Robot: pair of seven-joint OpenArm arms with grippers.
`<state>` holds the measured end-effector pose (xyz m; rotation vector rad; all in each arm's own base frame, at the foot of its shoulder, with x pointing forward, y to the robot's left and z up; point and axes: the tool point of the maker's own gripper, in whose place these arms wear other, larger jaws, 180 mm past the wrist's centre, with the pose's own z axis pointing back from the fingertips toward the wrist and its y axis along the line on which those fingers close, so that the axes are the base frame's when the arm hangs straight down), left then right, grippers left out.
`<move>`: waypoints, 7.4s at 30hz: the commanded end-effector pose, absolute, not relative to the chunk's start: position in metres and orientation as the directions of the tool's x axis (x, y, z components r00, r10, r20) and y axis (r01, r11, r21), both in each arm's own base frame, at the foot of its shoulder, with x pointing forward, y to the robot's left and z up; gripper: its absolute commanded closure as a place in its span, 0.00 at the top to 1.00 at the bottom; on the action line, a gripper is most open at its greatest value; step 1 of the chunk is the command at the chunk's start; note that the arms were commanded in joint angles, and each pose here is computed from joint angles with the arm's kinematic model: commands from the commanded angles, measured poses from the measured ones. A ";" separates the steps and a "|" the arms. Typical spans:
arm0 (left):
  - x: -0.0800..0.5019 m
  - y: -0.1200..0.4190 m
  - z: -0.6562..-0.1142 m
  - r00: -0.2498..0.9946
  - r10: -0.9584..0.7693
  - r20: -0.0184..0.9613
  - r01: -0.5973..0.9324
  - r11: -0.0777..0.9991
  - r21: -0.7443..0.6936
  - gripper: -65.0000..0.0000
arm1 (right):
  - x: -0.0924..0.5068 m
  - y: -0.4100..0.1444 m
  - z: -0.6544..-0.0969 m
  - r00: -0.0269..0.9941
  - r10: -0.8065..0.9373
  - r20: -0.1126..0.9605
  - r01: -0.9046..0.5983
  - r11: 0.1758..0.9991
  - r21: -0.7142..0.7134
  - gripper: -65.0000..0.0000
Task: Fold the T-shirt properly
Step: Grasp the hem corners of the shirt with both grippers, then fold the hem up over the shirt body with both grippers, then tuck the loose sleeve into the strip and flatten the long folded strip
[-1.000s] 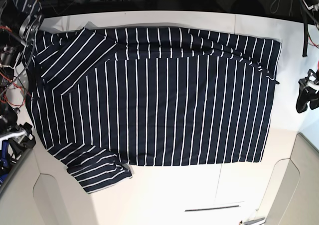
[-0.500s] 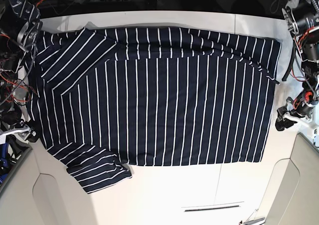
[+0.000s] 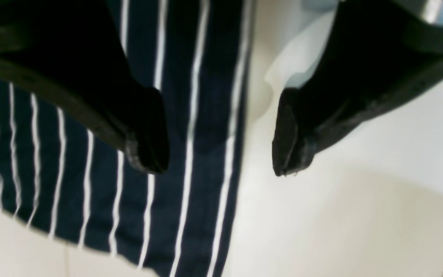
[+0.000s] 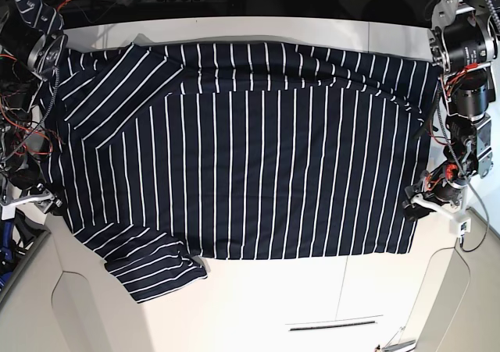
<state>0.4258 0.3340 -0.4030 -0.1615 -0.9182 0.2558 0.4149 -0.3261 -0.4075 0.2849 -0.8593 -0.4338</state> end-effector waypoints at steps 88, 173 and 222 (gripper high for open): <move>0.329 0.323 -0.361 0.767 0.045 0.641 0.183 0.941 -0.285 0.00 | 0.316 -0.362 -0.394 0.711 -0.441 0.548 0.153 0.857 0.491 0.59; 0.277 0.297 -0.312 0.869 -0.038 0.493 0.314 0.813 -0.491 0.00 | 0.286 -0.263 -0.299 0.569 -0.203 0.797 -0.161 0.923 0.350 0.00; 0.262 0.327 -0.357 0.795 0.212 0.568 0.086 0.887 -0.453 0.64 | 0.220 -0.286 -0.350 0.634 -0.319 0.704 0.033 0.921 0.388 0.00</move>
